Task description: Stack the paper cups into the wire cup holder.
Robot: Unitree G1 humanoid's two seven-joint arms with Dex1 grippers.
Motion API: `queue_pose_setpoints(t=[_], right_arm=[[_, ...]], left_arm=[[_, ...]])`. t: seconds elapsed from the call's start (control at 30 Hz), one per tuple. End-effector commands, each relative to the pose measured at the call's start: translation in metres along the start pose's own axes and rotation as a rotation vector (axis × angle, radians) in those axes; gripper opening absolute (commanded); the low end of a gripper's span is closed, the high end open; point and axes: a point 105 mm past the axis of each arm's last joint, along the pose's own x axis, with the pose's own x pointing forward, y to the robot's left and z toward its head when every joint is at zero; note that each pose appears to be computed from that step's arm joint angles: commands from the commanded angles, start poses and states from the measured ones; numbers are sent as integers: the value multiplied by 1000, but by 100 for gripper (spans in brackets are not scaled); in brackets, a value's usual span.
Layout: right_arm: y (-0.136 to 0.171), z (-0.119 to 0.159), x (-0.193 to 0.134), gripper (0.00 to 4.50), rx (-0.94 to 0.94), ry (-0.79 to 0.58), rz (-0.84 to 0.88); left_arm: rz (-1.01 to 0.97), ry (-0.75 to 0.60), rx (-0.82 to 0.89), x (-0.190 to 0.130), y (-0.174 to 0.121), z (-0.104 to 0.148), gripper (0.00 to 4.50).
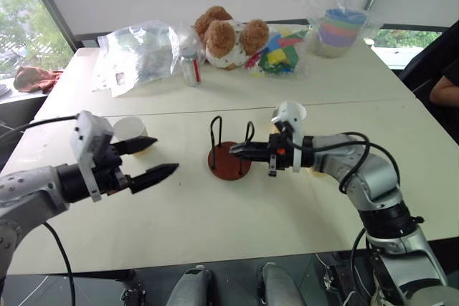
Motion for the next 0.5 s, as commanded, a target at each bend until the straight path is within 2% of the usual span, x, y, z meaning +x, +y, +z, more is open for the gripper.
queue_pose_setpoints(t=[0.03,0.23,0.4,0.5], right_arm=[[2,5,-4,116,-71,-2,26],[2,8,-18,410,-89,32,19],[19,8,-50,410,-43,147,75],[18,19,-72,410,-57,233,30]], left_arm=[[-15,32,29,-1,-5,0,450],[-43,53,47,0,-7,1,450],[-166,53,50,6,-24,4,450],[-288,64,71,11,-42,10,450]])
